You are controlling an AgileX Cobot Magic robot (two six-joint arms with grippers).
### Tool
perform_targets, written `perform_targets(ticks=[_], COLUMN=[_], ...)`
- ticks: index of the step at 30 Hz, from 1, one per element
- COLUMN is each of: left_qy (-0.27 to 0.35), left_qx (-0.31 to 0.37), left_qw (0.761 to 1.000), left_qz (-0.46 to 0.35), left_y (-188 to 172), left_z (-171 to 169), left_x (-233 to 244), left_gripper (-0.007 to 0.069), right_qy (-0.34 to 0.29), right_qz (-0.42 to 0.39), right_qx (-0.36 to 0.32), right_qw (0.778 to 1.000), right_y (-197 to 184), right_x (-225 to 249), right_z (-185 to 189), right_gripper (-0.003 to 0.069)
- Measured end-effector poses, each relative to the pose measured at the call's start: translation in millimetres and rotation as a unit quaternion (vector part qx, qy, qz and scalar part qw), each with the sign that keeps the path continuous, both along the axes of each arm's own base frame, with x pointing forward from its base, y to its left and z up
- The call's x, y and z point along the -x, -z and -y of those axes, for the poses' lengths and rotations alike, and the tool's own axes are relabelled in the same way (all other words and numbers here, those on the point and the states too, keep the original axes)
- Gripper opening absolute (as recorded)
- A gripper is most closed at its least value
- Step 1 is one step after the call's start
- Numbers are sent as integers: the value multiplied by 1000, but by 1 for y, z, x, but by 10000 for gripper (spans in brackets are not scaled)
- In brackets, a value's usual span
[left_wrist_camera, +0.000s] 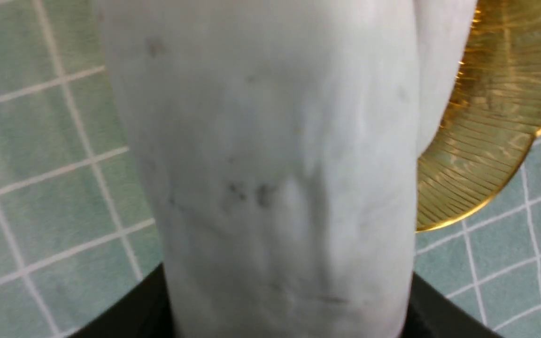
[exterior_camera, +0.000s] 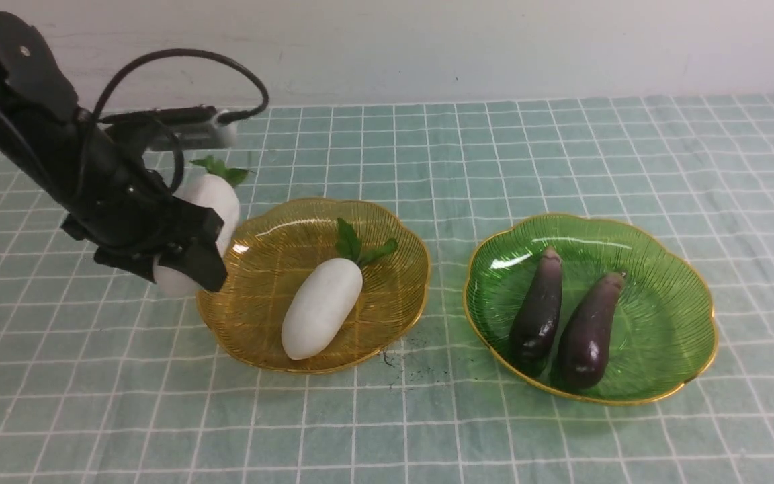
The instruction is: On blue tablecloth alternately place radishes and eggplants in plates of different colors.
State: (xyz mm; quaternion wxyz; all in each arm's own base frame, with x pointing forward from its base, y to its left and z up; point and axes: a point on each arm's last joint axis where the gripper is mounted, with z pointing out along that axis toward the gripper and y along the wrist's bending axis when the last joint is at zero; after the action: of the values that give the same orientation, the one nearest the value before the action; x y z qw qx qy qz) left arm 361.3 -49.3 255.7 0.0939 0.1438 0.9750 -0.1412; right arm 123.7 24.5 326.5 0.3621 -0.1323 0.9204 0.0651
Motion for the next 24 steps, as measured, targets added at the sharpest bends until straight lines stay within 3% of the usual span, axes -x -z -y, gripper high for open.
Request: perform_targets(ticks=[5, 11, 15, 24], left_qy=[30, 25, 23, 20], left_qx=[-1, -3, -4, -3], left_qw=[999, 999, 999, 999], left_qz=[-20, -38, -37, -35], left_y=[24, 44, 46, 46], left_z=[21, 24, 24, 24], left_x=[-7, -13, -15, -15], left_gripper=[401, 405, 455, 521], right_qy=[-3, -8, -12, -18], right_qz=[-11, -28, -35, 40], right_qx=[-10, -16, -15, -18], right_qw=[1000, 999, 999, 999], right_y=[1, 2, 2, -13], right_x=[2, 4, 10, 54], right_z=[-2, -3, -3, 0], right_gripper=[12, 12, 12, 12])
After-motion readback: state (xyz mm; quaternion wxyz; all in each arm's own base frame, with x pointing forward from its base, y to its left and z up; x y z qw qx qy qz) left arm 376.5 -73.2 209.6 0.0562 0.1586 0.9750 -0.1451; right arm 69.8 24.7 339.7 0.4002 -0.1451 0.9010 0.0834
